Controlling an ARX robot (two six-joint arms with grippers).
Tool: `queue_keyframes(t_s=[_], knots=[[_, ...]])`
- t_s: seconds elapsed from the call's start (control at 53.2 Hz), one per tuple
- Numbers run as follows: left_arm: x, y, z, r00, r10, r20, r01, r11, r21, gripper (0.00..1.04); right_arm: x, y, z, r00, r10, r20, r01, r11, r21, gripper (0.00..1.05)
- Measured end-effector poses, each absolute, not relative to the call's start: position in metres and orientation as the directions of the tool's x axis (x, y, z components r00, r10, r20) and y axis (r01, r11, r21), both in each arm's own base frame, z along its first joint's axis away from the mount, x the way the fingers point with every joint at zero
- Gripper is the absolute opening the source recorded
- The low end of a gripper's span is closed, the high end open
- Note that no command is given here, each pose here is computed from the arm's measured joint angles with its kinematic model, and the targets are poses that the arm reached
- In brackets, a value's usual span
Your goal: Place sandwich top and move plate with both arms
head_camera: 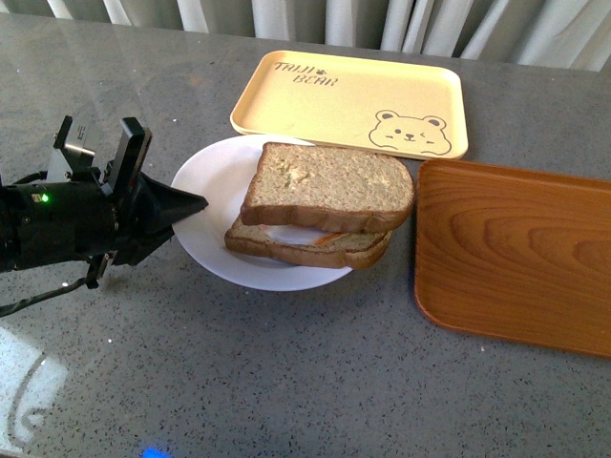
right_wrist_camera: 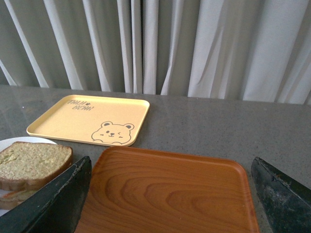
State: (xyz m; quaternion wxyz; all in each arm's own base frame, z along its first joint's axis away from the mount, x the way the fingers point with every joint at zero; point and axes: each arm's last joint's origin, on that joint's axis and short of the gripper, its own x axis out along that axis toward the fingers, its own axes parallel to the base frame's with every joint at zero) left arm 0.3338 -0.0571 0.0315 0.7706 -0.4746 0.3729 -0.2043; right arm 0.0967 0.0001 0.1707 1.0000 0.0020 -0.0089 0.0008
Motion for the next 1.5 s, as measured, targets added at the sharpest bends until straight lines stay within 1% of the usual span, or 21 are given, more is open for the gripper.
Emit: queue_keyframes(t_s=[0.15, 0.282, 0.433, 0.583, 0.696, 0.771, 1.091, 1.26, 1.505], knots=[[0.339, -0.052, 0.049, 0.649, -0.661, -0.376, -0.044, 0.461, -0.886, 0.02, 0.097, 0.000, 0.171, 1.000, 0.002, 0.018, -0.002, 1.000, 0.004, 0.96], [0.358, -0.046, 0.065, 0.665, -0.650, -0.368, -0.037, 0.463, -0.886, 0.02, 0.097, 0.000, 0.171, 1.000, 0.002, 0.018, -0.002, 1.000, 0.004, 0.96], [0.398, -0.045, 0.088, 0.681, -0.644, -0.350, 0.000, 0.477, -0.879, 0.02, 0.097, 0.000, 0.171, 1.000, 0.002, 0.018, -0.002, 1.000, 0.004, 0.96], [0.433, -0.048, 0.099, 0.672, -0.659, -0.338, 0.031, 0.481, -0.876, 0.02, 0.097, 0.000, 0.171, 1.000, 0.002, 0.018, -0.002, 1.000, 0.004, 0.96], [0.464, -0.057, 0.096, 0.656, -0.668, -0.351, 0.042, 0.497, -0.867, 0.02, 0.097, 0.000, 0.171, 1.000, 0.002, 0.018, -0.002, 1.000, 0.004, 0.96], [0.479, -0.063, 0.093, 0.645, -0.678, -0.352, 0.049, 0.497, -0.866, 0.02, 0.097, 0.000, 0.171, 1.000, 0.002, 0.018, -0.002, 1.000, 0.004, 0.96], [0.523, -0.097, 0.092, 0.592, -0.732, -0.337, 0.105, 0.485, -0.868, 0.02, 0.097, 0.000, 0.171, 1.000, 0.002, 0.018, -0.002, 1.000, 0.004, 0.96], [0.536, -0.109, 0.085, 0.565, -0.746, -0.352, 0.113, 0.492, -0.863, 0.02, 0.097, 0.000, 0.171, 1.000, 0.002, 0.018, -0.002, 1.000, 0.004, 0.96], [0.548, -0.114, 0.067, 0.539, -0.747, -0.389, 0.100, 0.515, -0.851, 0.02, 0.097, 0.000, 0.171, 1.000, 0.002, 0.018, -0.002, 1.000, 0.004, 0.96]])
